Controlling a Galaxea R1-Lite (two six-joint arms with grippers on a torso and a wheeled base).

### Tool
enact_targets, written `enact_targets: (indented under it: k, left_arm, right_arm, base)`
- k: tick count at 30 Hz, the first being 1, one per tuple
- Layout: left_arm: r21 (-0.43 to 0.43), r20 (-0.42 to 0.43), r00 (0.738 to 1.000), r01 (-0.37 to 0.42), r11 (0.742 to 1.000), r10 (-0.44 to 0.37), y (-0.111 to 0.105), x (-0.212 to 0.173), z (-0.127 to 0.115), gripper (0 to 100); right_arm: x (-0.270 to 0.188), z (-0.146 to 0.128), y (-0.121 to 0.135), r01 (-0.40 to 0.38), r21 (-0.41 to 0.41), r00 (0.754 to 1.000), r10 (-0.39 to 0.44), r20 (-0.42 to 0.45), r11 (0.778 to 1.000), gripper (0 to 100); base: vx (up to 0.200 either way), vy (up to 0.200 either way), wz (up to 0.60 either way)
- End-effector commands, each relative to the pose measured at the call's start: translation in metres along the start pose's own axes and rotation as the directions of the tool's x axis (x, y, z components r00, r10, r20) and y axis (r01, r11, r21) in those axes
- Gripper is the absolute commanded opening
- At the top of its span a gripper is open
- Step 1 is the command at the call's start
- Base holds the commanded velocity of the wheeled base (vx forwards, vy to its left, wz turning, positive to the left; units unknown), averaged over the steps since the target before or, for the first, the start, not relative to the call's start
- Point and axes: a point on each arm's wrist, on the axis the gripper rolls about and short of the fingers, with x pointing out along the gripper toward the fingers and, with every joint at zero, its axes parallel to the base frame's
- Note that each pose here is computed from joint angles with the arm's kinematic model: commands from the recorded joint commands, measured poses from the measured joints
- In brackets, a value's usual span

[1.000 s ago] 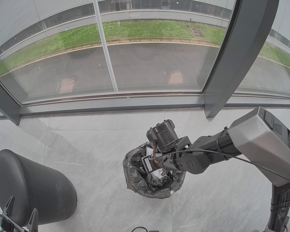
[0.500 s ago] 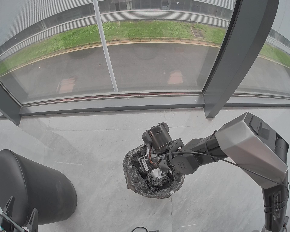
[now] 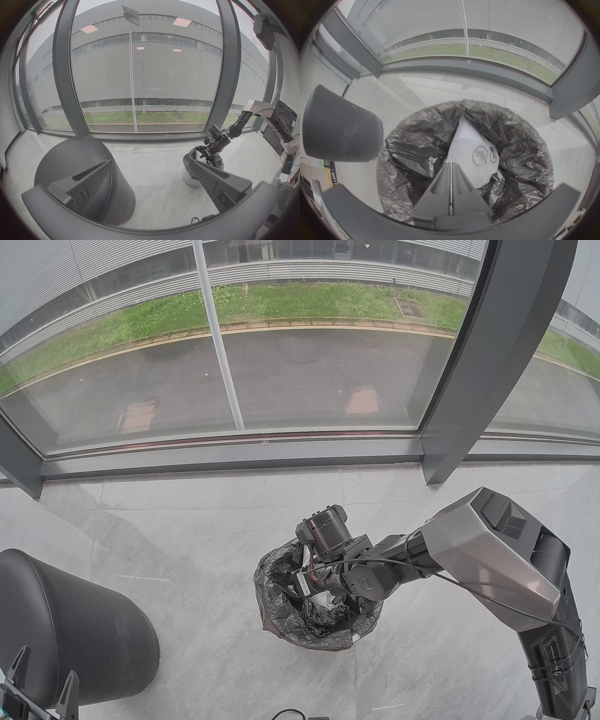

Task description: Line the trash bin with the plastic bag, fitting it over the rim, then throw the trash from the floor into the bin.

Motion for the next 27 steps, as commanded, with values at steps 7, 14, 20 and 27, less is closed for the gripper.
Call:
enact_targets:
  k: [7,14,20,27]
  left_arm:
    - [-0.001,-0.003,1.000,0.000,1.000,0.000,0.000,0.000,-0.005,100]
    - [-0.001,-0.003,1.000,0.000,1.000,0.000,0.000,0.000,-0.005,100]
    - [-0.001,-0.003,1.000,0.000,1.000,0.000,0.000,0.000,-0.005,100]
    - [0.001,-0.003,1.000,-0.001,1.000,0.001,0.000,0.000,-0.005,100]
  right_arm:
    - [0.027,-0.012,-0.012,0.029,0.008,0.999,-0.029,-0.039,1.000,0]
    - [0.037,-0.016,-0.013,0.035,0.003,0.998,-0.035,-0.053,0.999,0]
    - [0.046,-0.020,-0.018,0.041,0.006,0.995,-0.041,-0.087,0.999,0]
    - [0.051,-0.023,-0.019,0.043,0.006,0.995,-0.042,-0.095,0.999,0]
  base:
    - [0.000,0.000,0.00]
    - [0.000,0.000,0.00]
    - [0.000,0.000,0.00]
    - [0.000,0.000,0.00]
